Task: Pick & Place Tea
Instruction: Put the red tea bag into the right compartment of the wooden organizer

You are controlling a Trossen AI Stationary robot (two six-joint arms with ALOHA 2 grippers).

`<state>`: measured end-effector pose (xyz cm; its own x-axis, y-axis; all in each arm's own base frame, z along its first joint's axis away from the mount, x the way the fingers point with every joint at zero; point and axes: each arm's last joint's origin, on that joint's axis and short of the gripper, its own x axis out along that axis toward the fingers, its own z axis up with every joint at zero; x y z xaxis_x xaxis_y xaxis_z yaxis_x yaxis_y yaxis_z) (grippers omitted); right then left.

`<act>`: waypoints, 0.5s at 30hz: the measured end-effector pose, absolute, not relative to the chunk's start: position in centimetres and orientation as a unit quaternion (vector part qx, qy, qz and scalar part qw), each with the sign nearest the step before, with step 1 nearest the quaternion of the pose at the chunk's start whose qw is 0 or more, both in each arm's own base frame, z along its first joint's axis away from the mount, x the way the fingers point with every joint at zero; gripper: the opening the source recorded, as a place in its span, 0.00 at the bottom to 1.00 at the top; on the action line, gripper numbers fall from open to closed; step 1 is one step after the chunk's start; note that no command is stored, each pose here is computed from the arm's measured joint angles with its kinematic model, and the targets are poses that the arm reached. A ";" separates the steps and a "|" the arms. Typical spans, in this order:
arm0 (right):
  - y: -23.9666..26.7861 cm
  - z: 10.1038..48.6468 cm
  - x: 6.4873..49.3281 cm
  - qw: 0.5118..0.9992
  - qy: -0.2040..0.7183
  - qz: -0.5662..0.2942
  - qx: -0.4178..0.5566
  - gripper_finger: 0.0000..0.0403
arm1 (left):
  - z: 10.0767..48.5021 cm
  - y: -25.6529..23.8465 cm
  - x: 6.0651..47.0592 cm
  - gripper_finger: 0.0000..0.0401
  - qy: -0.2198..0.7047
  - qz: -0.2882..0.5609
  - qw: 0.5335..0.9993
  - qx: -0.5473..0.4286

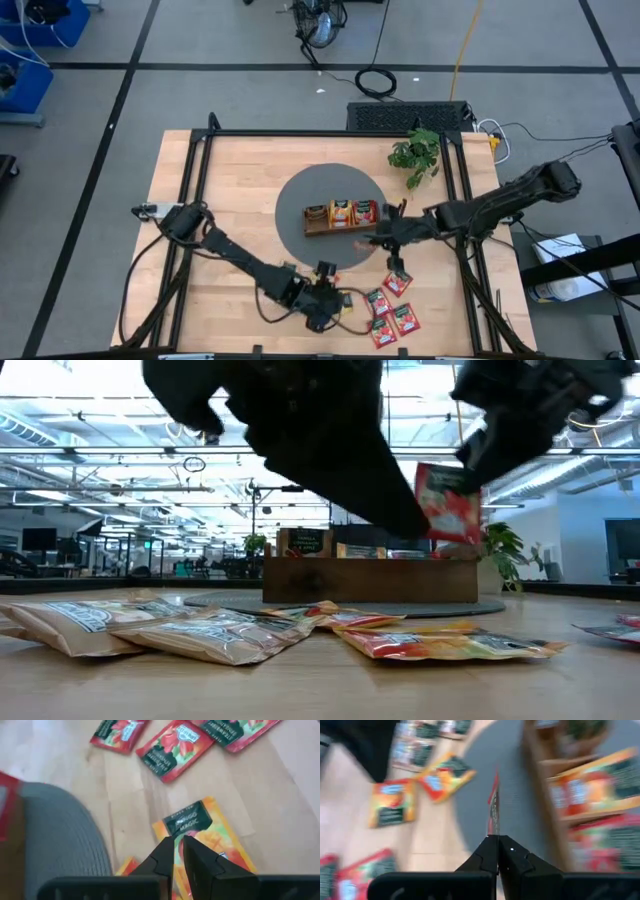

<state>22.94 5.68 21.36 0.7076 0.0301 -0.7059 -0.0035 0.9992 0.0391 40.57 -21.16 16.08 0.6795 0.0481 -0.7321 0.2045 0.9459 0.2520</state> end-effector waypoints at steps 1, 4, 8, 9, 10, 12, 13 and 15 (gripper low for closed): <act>5.2 22.2 23.1 0.920 0.391 -0.004 0.000 0.00 | 16.1 -21.4 40.3 0.11 0.402 -0.035 0.900 0.164; 3.4 23.9 23.4 0.909 0.412 -0.034 -0.046 0.00 | 16.0 -21.9 39.7 0.09 0.405 -0.022 0.896 0.180; 0.9 24.6 23.6 0.900 0.427 -0.064 -0.059 0.00 | 16.0 -22.2 39.4 0.07 0.409 -0.021 0.894 0.181; 0.3 24.6 23.6 0.898 0.431 -0.066 -0.055 0.00 | 15.9 -22.2 39.3 0.07 0.412 -0.020 0.893 0.180; -0.3 24.5 23.6 0.897 0.436 -0.063 -0.047 0.00 | 15.9 -22.2 39.3 0.06 0.412 -0.019 0.894 0.178; -1.3 24.0 23.8 0.892 0.448 -0.056 -0.027 0.00 | 15.9 -22.2 39.3 0.06 0.413 -0.017 0.894 0.174; -1.6 23.8 23.9 0.890 0.452 -0.053 -0.018 0.00 | 15.9 -22.2 39.3 0.06 0.413 -0.016 0.894 0.173; -2.1 23.3 24.1 0.885 0.464 -0.045 -0.009 0.00 | 15.9 -22.2 39.3 0.06 0.414 -0.016 0.894 0.173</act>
